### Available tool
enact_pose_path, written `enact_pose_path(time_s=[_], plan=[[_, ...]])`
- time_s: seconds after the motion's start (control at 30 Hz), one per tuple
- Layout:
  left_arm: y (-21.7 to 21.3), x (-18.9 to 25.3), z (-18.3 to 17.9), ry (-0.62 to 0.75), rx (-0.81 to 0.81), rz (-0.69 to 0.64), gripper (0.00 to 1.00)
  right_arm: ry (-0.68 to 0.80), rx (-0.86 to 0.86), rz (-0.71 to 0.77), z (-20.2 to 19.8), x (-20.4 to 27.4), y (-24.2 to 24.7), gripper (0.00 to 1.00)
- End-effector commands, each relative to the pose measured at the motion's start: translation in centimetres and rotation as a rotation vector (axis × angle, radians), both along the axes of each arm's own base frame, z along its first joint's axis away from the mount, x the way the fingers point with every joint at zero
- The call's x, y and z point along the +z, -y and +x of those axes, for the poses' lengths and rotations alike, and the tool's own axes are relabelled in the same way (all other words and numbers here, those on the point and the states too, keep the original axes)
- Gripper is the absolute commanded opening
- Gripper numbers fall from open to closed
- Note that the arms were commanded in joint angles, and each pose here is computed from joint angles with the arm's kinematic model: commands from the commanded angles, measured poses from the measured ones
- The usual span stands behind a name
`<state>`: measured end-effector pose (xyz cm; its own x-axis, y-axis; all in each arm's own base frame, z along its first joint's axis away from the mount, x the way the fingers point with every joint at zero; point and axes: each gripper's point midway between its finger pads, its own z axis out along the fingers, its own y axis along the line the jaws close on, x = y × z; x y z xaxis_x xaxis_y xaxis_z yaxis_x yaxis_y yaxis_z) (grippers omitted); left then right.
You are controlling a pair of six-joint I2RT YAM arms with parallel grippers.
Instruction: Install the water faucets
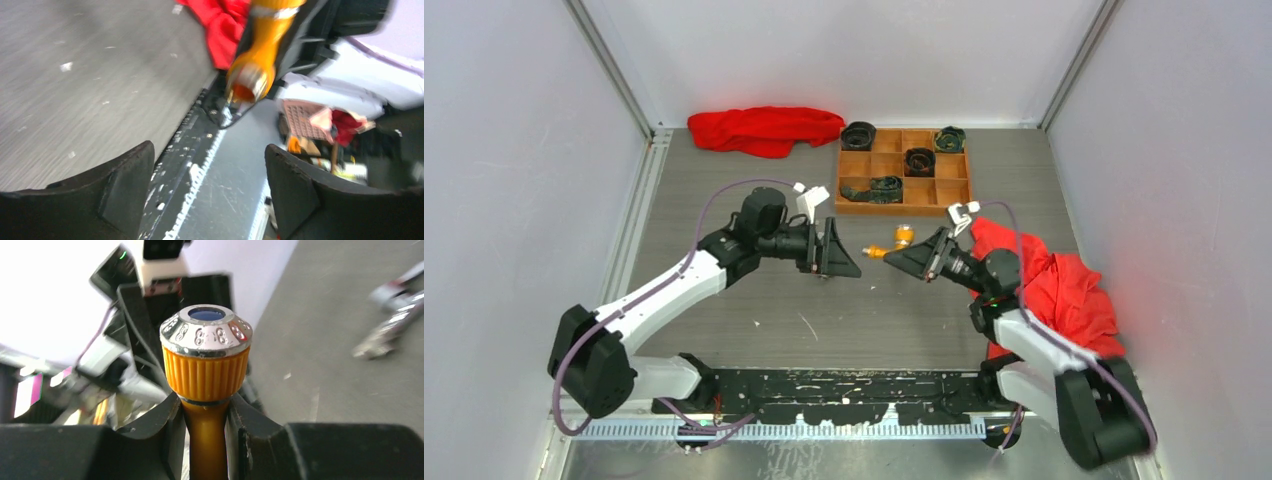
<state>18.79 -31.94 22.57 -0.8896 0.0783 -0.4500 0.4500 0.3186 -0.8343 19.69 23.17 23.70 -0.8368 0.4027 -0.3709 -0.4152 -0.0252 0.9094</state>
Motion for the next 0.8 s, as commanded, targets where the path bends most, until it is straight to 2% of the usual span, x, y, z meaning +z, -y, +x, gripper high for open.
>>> enact_pose_path(time_s=[0.0, 0.07, 0.13, 0.43, 0.77], plan=[[-5.1, -3.3, 2.1, 0.112, 0.177, 0.352, 0.82, -0.042, -0.384, -0.427, 5.0, -5.0, 4.5, 0.01], [-6.4, -5.4, 3.1, 0.097, 0.228, 0.475, 0.82, -0.017, -0.497, -0.573, 5.8, -5.3, 6.8, 0.00], [-6.9, -7.4, 3.9, 0.071, 0.246, 0.557, 0.82, 0.003, -0.537, -0.645, 6.1, -5.2, 7.9, 0.00], [-6.6, -12.5, 7.2, 0.130, 0.247, 0.888, 0.81, -0.038, -0.510, -0.645, 5.6, -5.8, 7.6, 0.01], [-5.1, -15.5, 9.2, 0.112, 0.186, 0.967, 0.73, -0.028, -0.522, -0.651, 5.4, -5.3, 7.9, 0.01]])
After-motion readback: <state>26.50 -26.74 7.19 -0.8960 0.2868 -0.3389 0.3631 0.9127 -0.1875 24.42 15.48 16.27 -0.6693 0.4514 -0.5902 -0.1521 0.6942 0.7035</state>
